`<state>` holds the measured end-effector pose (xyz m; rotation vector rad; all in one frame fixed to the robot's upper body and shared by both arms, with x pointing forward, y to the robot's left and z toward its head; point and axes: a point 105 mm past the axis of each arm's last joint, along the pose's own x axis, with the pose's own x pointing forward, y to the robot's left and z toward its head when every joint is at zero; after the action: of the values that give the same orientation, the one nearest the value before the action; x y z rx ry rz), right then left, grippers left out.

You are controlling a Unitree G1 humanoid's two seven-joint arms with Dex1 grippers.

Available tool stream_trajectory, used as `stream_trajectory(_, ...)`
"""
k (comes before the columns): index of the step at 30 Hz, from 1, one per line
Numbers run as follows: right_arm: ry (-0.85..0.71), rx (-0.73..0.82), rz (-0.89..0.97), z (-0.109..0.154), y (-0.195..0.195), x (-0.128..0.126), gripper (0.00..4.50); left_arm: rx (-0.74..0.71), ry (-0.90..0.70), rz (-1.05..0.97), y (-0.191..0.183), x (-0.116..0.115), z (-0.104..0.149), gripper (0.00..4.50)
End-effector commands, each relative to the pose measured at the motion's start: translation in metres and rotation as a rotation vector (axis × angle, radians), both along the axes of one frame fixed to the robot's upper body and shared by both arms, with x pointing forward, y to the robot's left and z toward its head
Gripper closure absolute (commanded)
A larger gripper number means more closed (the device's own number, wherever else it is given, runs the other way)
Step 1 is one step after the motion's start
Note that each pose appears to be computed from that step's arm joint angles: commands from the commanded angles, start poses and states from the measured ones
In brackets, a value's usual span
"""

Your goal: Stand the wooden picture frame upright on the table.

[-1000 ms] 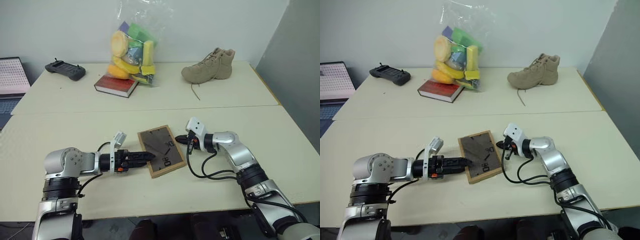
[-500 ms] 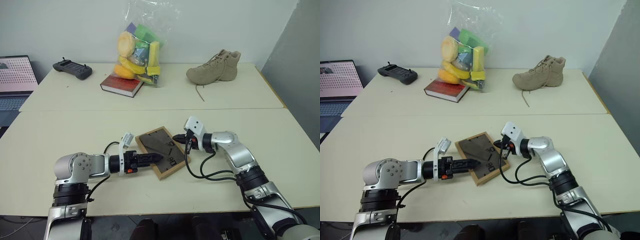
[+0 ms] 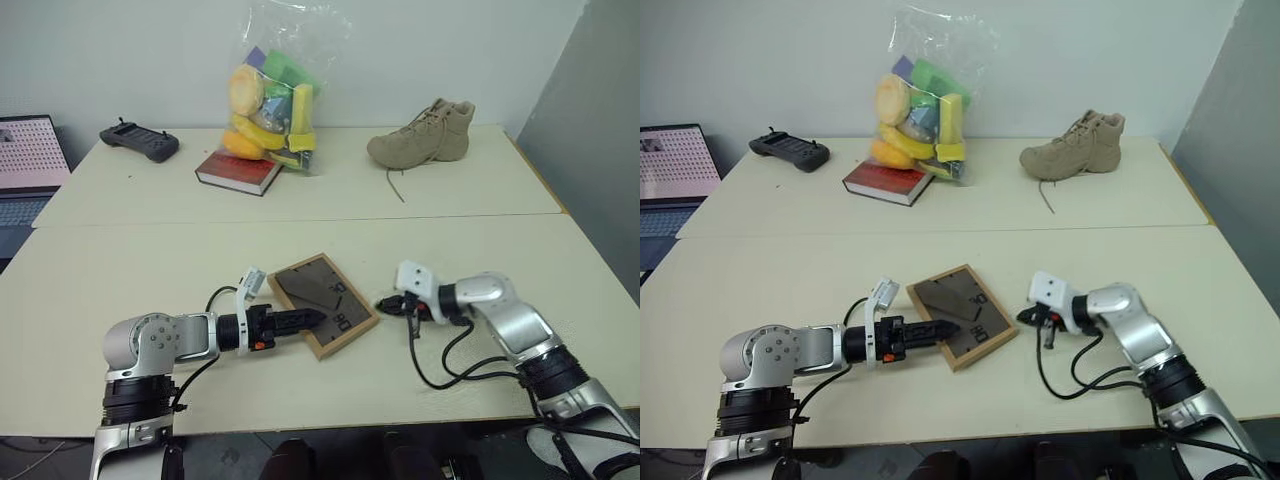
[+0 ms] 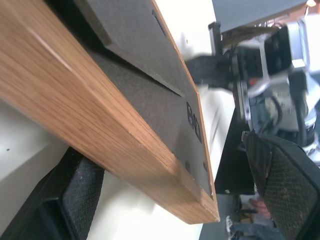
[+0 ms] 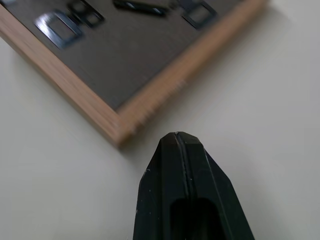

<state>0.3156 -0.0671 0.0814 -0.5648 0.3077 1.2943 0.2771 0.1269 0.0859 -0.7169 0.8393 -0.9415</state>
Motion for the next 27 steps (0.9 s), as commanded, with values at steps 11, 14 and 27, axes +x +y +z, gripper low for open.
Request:
stream_trajectory(11,-0.026,0.059,-0.027,0.012,0.010,0.002,4.50,-0.002,0.061,-0.021,-0.005,-0.013,-0.007,0.38)
stream_trajectory(14,-0.017,0.079,-0.040,0.015,0.011,0.003,4.50,-0.011,0.047,-0.025,-0.006,-0.013,-0.004,0.97)
stream_trajectory(27,-0.168,0.096,-0.293,0.039,-0.036,0.051,4.50,0.021,-0.164,-0.018,0.005,0.005,0.035,3.19)
